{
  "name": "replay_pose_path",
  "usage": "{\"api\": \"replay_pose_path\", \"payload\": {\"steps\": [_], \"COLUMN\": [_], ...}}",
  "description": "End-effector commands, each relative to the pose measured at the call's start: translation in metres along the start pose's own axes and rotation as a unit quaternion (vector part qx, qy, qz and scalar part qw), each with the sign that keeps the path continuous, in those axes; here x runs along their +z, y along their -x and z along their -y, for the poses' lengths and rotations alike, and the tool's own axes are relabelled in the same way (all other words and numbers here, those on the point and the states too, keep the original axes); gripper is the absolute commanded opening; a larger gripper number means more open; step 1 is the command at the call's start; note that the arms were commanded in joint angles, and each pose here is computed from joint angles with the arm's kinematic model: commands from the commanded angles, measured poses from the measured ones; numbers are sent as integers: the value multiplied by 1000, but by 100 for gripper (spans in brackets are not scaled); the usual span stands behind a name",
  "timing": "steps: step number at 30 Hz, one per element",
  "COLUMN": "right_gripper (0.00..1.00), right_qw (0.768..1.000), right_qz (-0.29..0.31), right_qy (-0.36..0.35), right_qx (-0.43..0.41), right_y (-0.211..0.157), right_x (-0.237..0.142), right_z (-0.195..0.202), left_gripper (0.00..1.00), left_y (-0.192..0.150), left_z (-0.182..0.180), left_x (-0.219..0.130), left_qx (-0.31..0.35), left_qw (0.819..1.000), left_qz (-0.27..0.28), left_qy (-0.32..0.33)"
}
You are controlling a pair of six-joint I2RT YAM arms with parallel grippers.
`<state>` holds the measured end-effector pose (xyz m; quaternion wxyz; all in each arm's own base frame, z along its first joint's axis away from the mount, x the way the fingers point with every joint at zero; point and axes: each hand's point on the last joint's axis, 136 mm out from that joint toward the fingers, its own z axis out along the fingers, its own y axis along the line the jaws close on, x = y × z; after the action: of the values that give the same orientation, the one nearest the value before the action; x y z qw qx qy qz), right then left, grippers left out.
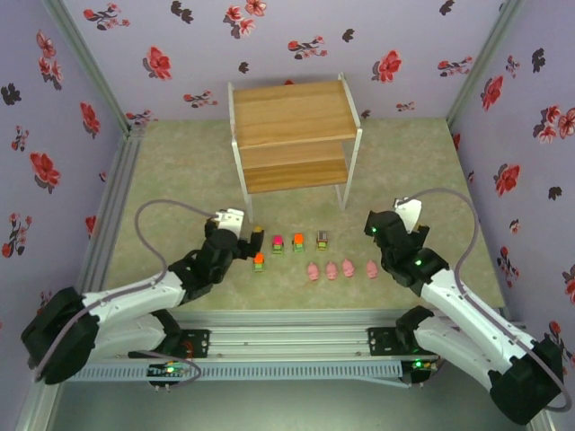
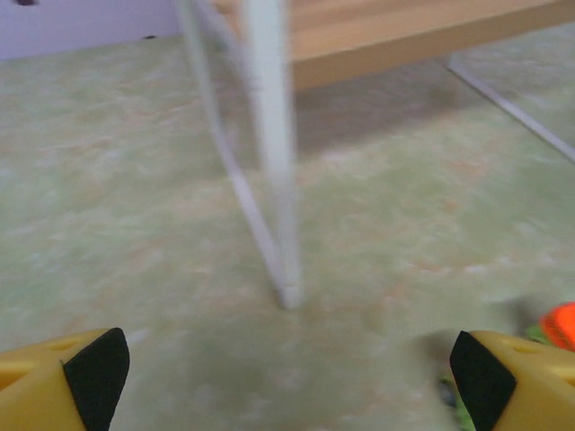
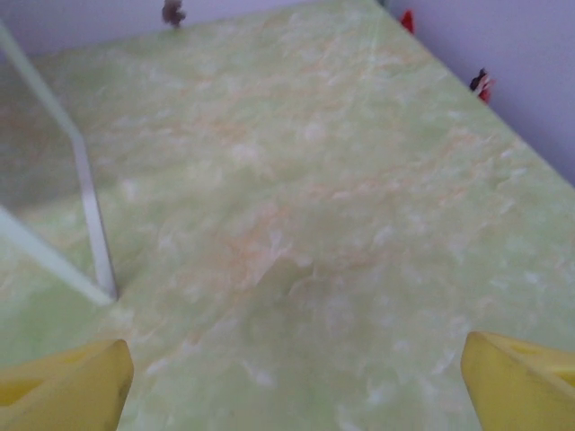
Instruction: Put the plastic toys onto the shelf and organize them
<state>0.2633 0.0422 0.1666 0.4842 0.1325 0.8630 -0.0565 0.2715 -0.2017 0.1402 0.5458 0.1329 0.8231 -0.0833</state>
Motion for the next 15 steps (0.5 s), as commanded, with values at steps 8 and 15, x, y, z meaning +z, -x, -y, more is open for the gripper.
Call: {"api": "replay_pose_path", "payload": {"steps": [8, 15], "right_gripper": [87, 78], "right_qw": [993, 984], "right_qz": [-112, -172], "right_qy": [17, 27], "right_qx": [-32, -40], "right_y": [-39, -67], "right_x": [-19, -23], "right_z": [-4, -3], "left_gripper": [99, 97], "left_y": [24, 24], "left_z": [56, 71], "left_x": [1, -1], "left_qx": [-31, -29], "left_qw": [998, 997], "left_qz": [16, 7], "left_qy": [-54, -67]}}
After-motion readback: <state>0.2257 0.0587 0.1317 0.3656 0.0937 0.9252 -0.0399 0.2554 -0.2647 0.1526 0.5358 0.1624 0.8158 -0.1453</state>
